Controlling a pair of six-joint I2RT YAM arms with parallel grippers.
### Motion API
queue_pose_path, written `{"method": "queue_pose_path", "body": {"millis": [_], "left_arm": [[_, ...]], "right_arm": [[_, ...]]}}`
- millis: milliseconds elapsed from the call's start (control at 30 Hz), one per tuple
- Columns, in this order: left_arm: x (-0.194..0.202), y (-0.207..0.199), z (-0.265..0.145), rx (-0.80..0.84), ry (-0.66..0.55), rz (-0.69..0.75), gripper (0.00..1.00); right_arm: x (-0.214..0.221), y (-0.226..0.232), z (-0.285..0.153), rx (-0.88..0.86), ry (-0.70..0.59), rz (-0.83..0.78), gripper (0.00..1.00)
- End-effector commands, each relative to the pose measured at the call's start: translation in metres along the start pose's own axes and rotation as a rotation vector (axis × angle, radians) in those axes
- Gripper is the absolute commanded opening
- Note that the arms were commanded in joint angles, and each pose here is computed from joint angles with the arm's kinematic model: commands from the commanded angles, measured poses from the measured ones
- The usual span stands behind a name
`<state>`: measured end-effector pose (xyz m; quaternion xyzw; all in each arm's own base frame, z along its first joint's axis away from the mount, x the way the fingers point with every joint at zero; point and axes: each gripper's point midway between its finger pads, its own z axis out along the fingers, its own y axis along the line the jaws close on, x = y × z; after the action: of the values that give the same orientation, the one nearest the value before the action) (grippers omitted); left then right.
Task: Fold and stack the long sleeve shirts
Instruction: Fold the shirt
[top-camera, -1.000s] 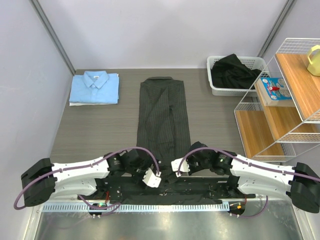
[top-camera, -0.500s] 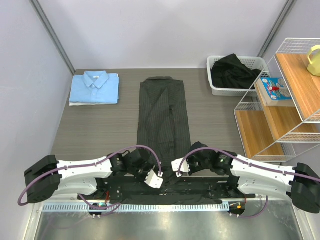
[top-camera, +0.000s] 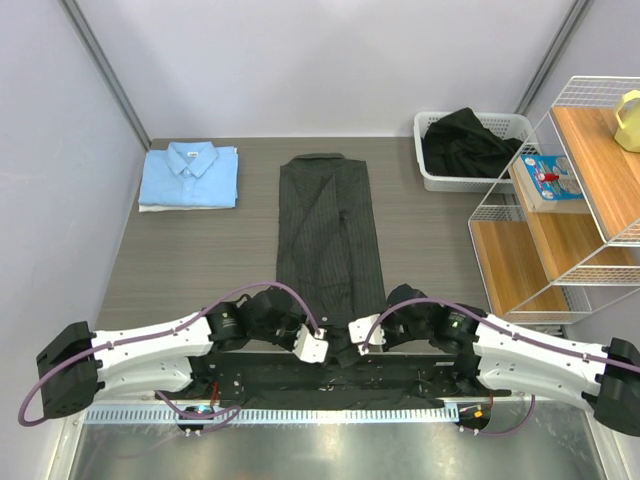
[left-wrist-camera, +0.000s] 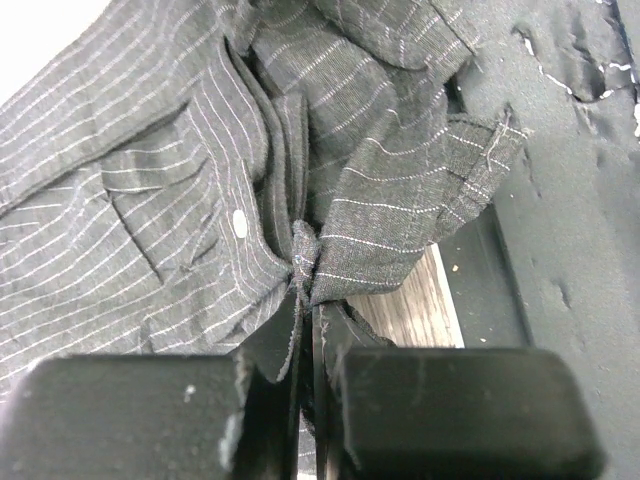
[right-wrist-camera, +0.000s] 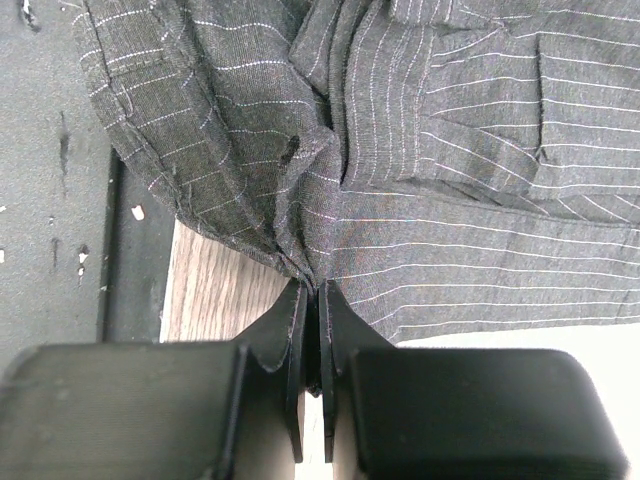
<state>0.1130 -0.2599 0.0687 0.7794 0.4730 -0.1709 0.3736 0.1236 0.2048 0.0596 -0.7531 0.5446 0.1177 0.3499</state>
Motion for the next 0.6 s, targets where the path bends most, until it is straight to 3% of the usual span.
{"method": "queue_pose_path", "body": {"millis": [0,367,467,567], "left_arm": [[-0.01,0.002,-0.005,0.002,-0.026,-0.018,0.0],[-0.011,0.012,-0.014,-0.049,-0.015,-0.01,0.0],[-0.012,0.03,-0.022,-0.087,-0.006,-0.017,0.0],[-0.015,0.085,-0.043,-0.16,-0.025,-0.028,0.0]], "right_arm": [[-0.013,-0.009,-0.008,0.028,-0.032,0.018,0.01],[-0.017,-0.025,-0.012,0.093,-0.029,-0.004,0.01],[-0.022,-0.049,-0.02,0.176,-0.024,-0.025,0.01],[-0.023,-0.091,-0.03,0.229,-0.028,0.024,0.01]]}}
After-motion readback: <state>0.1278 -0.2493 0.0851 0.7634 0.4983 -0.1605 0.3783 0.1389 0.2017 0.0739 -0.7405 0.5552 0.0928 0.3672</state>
